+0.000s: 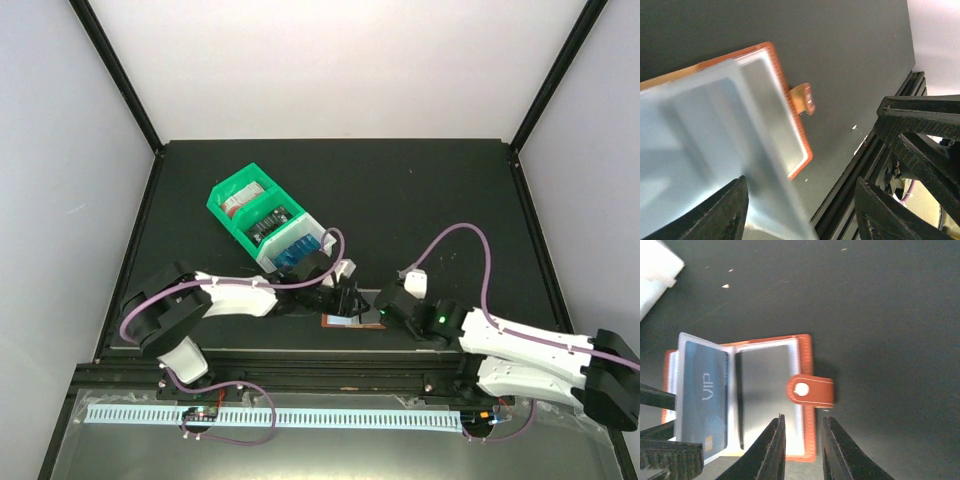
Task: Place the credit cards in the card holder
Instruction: Turn over the card slot in the card holder.
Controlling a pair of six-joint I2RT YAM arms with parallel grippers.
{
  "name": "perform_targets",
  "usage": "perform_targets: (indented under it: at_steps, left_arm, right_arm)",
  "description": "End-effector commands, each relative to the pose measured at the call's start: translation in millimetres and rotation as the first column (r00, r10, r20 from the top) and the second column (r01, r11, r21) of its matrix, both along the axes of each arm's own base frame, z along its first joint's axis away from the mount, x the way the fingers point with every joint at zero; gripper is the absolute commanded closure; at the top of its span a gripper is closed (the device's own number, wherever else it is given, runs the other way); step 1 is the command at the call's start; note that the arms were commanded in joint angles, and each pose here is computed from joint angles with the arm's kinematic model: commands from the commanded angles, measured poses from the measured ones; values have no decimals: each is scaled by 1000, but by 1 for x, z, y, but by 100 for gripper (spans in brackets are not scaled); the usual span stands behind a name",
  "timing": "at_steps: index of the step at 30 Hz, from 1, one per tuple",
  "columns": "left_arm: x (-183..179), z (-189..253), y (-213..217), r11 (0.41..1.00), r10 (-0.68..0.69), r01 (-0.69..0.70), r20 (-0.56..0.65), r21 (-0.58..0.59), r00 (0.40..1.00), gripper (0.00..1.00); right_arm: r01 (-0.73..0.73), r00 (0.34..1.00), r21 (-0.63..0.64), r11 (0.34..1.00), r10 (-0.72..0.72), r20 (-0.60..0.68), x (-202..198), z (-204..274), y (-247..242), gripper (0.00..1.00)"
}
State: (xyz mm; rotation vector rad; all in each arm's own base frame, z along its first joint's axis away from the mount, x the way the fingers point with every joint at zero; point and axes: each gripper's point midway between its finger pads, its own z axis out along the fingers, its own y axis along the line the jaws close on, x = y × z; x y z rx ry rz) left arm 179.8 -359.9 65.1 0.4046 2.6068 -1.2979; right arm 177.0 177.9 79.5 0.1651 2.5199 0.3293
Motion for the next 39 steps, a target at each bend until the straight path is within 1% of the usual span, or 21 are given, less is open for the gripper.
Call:
perform_targets:
  at_steps: [1,4,7,9,12,16,17,19,22,23,26,29,33,35,37,39]
  left_arm:
    - [-3,1,-25,998,-63,63,15,12,998,38]
    - [-1,-9,-29,997,-42,42,9,70,999,34]
    - [1,-3,-34,996,-50,48,22,69,999,31]
    - [4,9,-34,996,-54,50,54,71,997,29]
    - [14,35,-23,996,-30,16,154,93,988,24]
    - [33,74,10,979,38,-99,319,180,947,15]
    - [37,81,21,969,56,-136,355,205,933,12]
    - [48,96,45,945,99,-219,424,243,900,2]
    - [64,117,87,895,176,-352,508,274,843,1]
    - [71,121,104,870,207,-402,526,287,825,1]
    - [89,131,150,794,289,-518,553,318,782,1]
    - [106,136,191,723,391,-613,542,320,744,1]
    - [133,142,235,636,505,-711,535,300,677,9]
    - [152,141,252,597,557,-743,511,302,655,15]
    - [174,135,273,540,610,-774,480,330,631,20]
    - [197,126,287,493,636,-783,457,378,622,27]
  right_arm:
    - [122,991,-31,992,-120,55,1,3,-37,76]
    - [137,989,-11,990,-136,65,-1,7,-44,75]
    - [126,988,15,992,-127,84,0,21,-43,74]
    - [114,988,26,993,-116,100,1,33,-42,74]
    - [73,990,40,997,-77,114,2,45,-36,71]
    - [-11,989,58,998,2,150,4,64,-23,66]
    - [-32,987,65,997,21,162,5,70,-19,65]
    - [-72,981,74,995,57,186,7,80,-12,63]
    - [-129,970,79,988,109,219,10,95,0,56]
    - [-142,966,79,987,121,227,12,98,4,55]
    - [-166,962,66,984,147,232,16,102,14,54]
    - [-161,964,24,987,152,220,22,95,19,54]
    - [-146,965,-29,989,148,214,32,86,22,53]
    - [-120,969,-64,991,131,210,37,83,19,53]
    - [-101,971,-95,990,119,208,42,77,16,53]
    - [-81,972,-115,990,104,210,49,72,12,53]
